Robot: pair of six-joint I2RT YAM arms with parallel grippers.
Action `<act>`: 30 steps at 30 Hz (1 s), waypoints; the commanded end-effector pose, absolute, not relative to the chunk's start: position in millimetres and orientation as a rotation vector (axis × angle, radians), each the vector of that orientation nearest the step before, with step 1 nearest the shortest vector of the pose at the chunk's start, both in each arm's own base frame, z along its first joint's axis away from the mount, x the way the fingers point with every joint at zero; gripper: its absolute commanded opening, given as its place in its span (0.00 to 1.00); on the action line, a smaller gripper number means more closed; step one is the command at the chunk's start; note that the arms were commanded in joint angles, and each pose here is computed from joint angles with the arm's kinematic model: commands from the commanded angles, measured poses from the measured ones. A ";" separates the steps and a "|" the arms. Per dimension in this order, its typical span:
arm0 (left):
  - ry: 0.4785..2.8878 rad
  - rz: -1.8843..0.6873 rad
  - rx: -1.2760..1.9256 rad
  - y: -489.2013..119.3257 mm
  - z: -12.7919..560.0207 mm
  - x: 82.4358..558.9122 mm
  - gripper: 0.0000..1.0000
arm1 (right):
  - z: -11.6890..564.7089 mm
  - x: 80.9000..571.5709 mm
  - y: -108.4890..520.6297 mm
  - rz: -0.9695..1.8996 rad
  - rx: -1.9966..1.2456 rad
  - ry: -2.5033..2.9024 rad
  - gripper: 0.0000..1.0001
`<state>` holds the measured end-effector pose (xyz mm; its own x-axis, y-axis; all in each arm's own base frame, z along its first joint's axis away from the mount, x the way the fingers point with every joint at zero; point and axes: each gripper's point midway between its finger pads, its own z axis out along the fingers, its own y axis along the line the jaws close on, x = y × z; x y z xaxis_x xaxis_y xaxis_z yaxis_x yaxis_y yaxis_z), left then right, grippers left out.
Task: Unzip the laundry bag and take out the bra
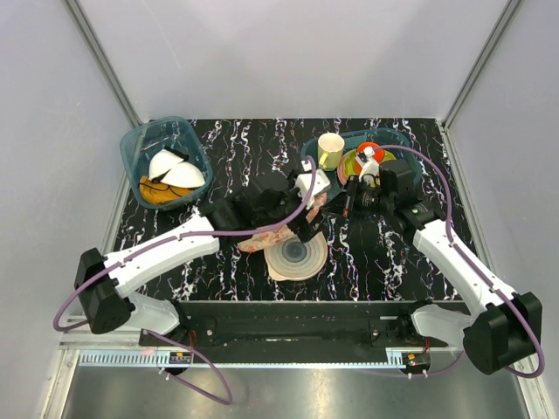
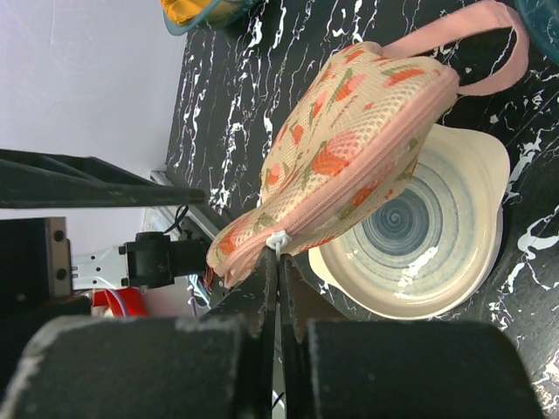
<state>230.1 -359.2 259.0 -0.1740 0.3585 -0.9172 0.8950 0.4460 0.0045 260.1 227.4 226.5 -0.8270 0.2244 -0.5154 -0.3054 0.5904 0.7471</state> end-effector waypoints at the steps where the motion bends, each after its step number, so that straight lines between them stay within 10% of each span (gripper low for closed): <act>1: 1.737 -0.577 0.957 -363.9 268.8 257.4 0.86 | 257.2 266.0 226.1 1.196 -0.108 2.152 0.00; 9: 1.744 -0.437 0.973 -363.8 251.6 277.6 0.60 | 255.7 264.3 221.1 1.161 -0.102 2.162 0.00; 13: 1.718 -0.394 0.997 -353.5 253.6 277.0 0.00 | 252.4 266.2 218.1 1.127 -0.097 2.168 0.00; 30: 1.426 -0.477 0.947 -291.1 322.9 241.4 0.00 | 195.6 323.1 218.6 1.223 0.014 2.202 0.00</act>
<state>240.6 -304.7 269.4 0.0133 0.3817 -0.9242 0.8099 0.5380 0.2338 302.9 222.6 193.5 -0.8384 0.2384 -0.4901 -0.2752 0.5909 0.7583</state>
